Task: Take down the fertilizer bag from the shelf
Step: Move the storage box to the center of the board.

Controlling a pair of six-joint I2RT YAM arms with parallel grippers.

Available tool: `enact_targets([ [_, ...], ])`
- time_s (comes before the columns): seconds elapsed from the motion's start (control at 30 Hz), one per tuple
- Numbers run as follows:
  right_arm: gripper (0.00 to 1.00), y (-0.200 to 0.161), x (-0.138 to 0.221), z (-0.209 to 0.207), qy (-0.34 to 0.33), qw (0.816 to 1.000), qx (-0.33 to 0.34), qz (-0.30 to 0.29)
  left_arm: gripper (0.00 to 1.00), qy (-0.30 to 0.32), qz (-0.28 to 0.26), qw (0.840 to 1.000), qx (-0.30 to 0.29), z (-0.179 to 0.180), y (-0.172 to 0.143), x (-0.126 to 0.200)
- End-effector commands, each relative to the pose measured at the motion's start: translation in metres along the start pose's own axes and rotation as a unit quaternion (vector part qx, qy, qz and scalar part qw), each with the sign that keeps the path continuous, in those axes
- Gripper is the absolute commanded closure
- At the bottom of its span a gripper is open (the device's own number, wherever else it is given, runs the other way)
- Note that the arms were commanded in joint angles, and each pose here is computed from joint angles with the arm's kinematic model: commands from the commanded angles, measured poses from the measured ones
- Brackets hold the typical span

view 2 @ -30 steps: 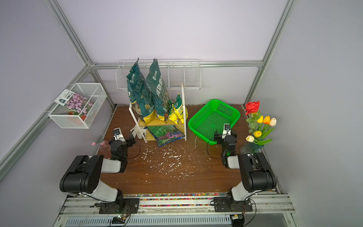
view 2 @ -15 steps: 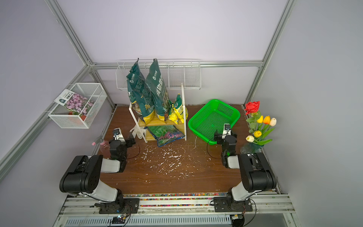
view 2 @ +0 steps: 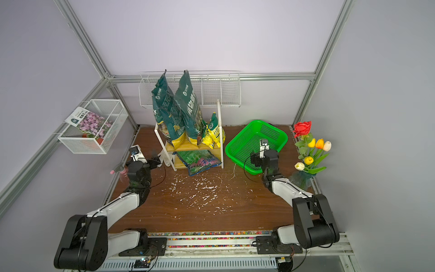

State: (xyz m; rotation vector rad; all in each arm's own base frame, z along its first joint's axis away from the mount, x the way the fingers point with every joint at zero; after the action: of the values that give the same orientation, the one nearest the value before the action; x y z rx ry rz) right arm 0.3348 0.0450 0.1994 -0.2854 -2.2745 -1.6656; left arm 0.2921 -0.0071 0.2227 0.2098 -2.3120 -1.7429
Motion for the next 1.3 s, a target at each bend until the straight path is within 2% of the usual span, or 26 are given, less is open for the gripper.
enact_targets([
  [0.0,0.06,0.007,0.011,0.005,0.042,0.998,-0.016,0.053,0.0,0.045,0.055,0.997,-0.002,0.006,0.006,0.01],
  [0.13,0.11,0.044,0.023,0.01,0.095,0.991,-0.025,0.091,0.0,0.03,0.09,0.996,0.001,0.004,0.021,0.027],
  [0.23,0.19,0.061,0.029,0.022,0.17,0.974,-0.042,0.145,0.0,0.017,0.094,0.995,0.022,0.007,0.019,0.038],
  [0.4,0.25,0.047,0.042,0.062,0.235,0.949,-0.005,0.21,0.0,-0.041,0.082,0.994,0.057,-0.005,0.021,0.035],
  [0.6,0.34,0.012,0.044,0.084,0.243,0.93,0.004,0.274,0.0,-0.063,0.127,0.987,0.07,-0.015,0.016,0.024],
  [0.7,0.34,0.011,0.04,0.083,0.232,0.932,0.008,0.278,0.0,-0.071,0.121,0.987,0.08,-0.015,0.018,0.027],
  [0.87,0.35,0.017,0.026,0.084,0.223,0.933,0.053,0.278,0.0,-0.078,0.104,0.988,0.087,-0.014,0.022,0.033],
  [1.1,0.42,0.005,-0.004,0.092,0.213,0.921,0.105,0.31,0.0,-0.077,0.1,0.988,0.084,-0.013,0.023,0.033],
  [1.27,0.51,0.001,-0.022,0.095,0.202,0.917,0.128,0.321,0.0,-0.075,0.098,0.989,0.083,-0.013,0.023,0.034],
])
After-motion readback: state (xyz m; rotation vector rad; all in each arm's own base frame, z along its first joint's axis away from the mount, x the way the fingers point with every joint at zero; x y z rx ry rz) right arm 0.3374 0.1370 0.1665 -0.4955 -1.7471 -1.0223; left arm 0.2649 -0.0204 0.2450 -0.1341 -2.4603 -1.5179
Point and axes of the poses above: each gripper's point midway between its finger pads, its own x axis back along the fingers, its own z axis along the line the jaws close on, y = z × x, the point moved 9 cm from there along x, back along the fingers, and after that the axes turned 11 degrees about x, right-handed, at the moved point
